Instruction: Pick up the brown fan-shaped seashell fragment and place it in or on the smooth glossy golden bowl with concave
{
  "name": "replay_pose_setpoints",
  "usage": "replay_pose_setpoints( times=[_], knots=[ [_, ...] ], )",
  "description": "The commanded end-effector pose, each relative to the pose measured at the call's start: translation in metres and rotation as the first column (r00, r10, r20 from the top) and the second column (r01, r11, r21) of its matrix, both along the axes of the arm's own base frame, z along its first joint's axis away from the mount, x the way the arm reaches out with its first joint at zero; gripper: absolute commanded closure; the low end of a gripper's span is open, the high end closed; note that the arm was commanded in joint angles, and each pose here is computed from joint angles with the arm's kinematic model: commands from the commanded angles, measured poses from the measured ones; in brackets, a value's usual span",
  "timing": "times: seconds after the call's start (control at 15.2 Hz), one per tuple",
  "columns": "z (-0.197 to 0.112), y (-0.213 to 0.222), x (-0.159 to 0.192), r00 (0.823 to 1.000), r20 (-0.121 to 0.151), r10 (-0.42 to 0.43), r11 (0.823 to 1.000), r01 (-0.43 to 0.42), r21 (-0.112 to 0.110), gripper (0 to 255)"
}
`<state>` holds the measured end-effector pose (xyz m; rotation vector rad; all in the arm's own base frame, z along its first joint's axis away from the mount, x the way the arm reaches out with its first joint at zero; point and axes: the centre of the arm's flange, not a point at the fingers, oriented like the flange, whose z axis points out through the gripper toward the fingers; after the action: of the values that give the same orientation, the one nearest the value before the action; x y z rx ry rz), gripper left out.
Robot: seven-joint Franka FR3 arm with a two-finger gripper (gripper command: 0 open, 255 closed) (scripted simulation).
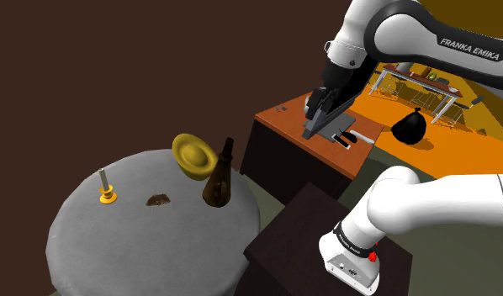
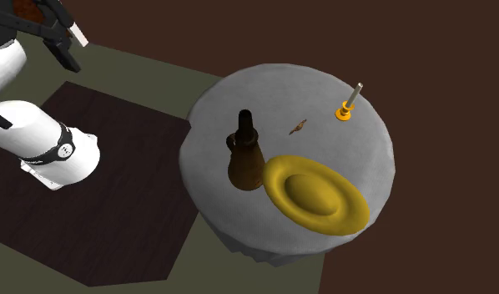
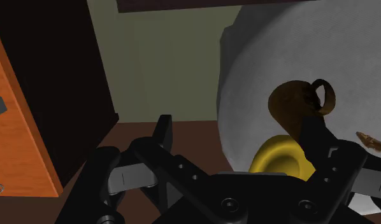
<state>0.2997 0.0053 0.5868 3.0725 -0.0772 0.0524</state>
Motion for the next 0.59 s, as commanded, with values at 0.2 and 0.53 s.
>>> replay_pose_setpoints(
  times=[0.2, 0.53],
  knots=[
    [-0.028, 0.004, 0.026, 0.997, 0.002, 0.071, 0.997, -0.071, 0.017, 0],
    [-0.073, 0.017, 0.070, 0.982, 0.009, 0.189, 0.981, -0.189, 0.043, 0]
  ],
)
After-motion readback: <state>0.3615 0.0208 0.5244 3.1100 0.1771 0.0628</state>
